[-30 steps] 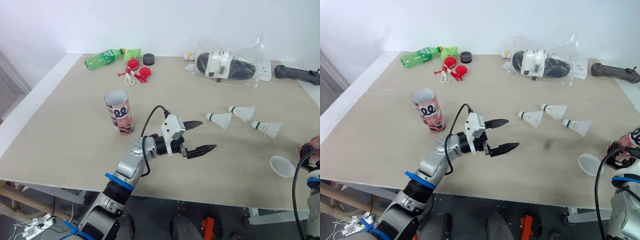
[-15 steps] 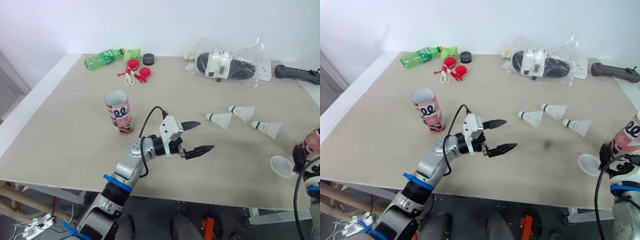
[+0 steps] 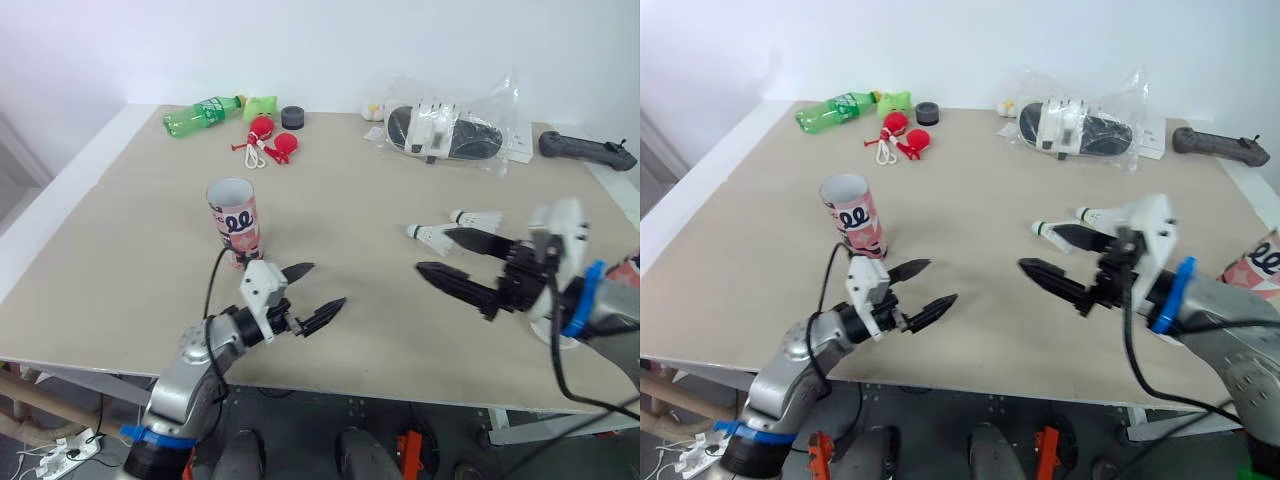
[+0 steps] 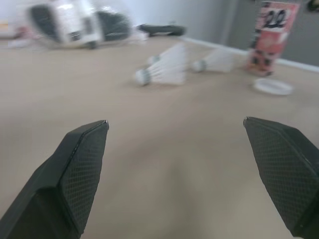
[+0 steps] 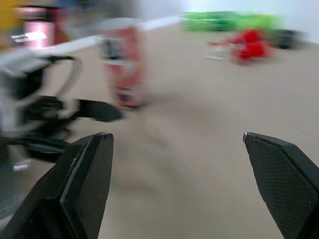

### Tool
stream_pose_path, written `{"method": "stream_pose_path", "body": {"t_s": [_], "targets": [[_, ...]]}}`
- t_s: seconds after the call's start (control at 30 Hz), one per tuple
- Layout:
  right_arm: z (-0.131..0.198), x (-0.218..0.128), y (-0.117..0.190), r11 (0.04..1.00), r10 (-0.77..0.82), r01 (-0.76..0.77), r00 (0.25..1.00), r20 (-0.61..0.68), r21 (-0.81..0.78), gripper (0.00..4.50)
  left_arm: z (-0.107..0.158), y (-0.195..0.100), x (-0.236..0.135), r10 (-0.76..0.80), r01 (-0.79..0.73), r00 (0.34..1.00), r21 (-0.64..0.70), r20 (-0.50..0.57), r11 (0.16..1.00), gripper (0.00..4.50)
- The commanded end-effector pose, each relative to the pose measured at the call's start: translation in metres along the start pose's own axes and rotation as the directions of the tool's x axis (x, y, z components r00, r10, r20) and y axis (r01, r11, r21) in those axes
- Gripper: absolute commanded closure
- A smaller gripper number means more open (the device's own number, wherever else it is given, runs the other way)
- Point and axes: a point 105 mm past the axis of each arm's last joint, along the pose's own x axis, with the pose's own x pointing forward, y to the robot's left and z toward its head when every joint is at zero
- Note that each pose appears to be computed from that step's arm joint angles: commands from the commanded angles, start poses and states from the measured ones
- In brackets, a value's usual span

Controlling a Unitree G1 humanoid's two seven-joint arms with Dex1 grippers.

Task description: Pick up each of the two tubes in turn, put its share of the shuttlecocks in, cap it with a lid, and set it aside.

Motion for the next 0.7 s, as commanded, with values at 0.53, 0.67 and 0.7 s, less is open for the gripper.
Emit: {"method": "stream_pose_path", "body": {"t_s": [0.53,0.67,0.7], "targets": [[-0.008,0.039,0.003,0.959,0.264,-0.268,0.963,-0.046,-0.09,0.03,-0.003,0.081,-0.073,0.658,-0.662,0.749,0.126,0.075,0.739,0.0],[-0.005,0.043,0.003,0.961,0.255,-0.256,0.967,-0.024,-0.1,0.03,-0.024,0.094,-0.057,0.62,-0.616,0.784,0.13,0.007,0.777,0.0],[-0.005,0.043,0.003,0.962,0.252,-0.253,0.967,-0.022,-0.103,0.03,-0.026,0.097,-0.053,0.607,-0.603,0.794,0.125,0.002,0.788,0.0]]}}
